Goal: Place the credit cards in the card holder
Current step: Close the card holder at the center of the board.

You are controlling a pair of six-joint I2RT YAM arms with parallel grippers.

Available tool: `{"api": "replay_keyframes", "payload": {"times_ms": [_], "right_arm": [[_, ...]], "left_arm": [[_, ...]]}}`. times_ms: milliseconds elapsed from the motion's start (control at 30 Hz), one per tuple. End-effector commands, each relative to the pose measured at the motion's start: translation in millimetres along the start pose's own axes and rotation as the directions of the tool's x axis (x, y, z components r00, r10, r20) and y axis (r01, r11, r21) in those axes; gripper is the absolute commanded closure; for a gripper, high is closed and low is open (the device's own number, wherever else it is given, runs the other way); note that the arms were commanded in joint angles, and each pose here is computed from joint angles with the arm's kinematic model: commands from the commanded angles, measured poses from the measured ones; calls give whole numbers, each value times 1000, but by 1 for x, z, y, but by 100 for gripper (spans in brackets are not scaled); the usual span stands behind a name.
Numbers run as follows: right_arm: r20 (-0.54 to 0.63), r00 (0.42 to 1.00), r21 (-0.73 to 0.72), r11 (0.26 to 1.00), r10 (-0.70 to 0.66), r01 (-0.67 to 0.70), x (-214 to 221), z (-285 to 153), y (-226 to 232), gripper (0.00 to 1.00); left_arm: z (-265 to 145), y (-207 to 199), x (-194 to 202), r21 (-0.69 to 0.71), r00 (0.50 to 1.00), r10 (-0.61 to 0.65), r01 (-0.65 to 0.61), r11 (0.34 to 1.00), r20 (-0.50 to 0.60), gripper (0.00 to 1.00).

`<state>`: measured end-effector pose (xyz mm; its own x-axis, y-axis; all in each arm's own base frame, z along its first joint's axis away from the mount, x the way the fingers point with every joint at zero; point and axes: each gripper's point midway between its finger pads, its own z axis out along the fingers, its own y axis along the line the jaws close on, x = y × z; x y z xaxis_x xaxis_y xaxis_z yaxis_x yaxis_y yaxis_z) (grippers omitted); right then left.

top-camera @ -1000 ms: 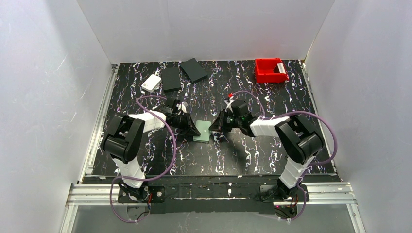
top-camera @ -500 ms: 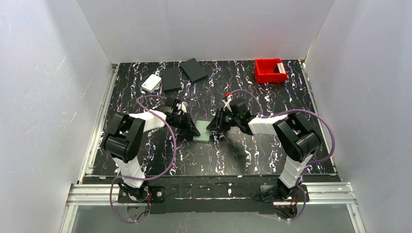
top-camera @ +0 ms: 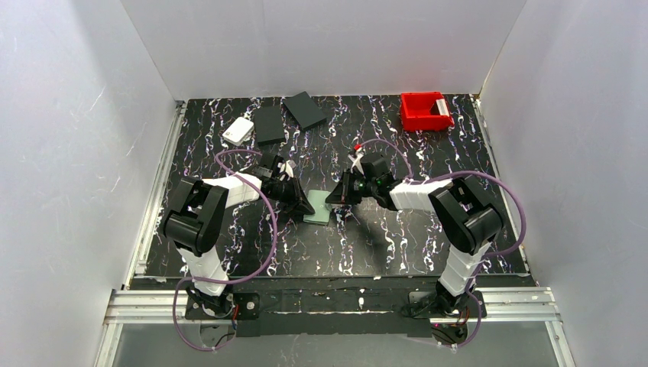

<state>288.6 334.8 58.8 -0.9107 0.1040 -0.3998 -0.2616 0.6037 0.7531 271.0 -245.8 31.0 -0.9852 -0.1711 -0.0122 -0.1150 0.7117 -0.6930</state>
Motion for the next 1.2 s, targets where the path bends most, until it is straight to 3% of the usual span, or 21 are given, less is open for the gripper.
{"api": "replay_keyframes", "payload": {"times_ms": [0, 433, 700, 1067, 1167], "right_arm": [[-13, 999, -29, 999, -45, 44, -11, 12, 13, 99], [-116, 974, 180, 961, -193, 212, 6, 25, -11, 99], [-191, 934, 329, 877, -302, 351, 9, 17, -24, 98], [-235, 884, 436, 769, -404, 467, 6, 12, -29, 97], [-225, 882, 430, 770, -414, 471, 5, 13, -26, 97]], "left_arm": [[2, 11, 10, -43, 999, -21, 19, 999, -45, 91], [3, 11, 11, -39, 999, -23, 21, 999, -49, 91], [3, 10, 10, -36, 999, -23, 21, 999, -48, 92], [3, 10, 11, -39, 999, -22, 20, 999, -50, 92], [2, 10, 10, -38, 999, -23, 21, 999, -49, 93]]}}
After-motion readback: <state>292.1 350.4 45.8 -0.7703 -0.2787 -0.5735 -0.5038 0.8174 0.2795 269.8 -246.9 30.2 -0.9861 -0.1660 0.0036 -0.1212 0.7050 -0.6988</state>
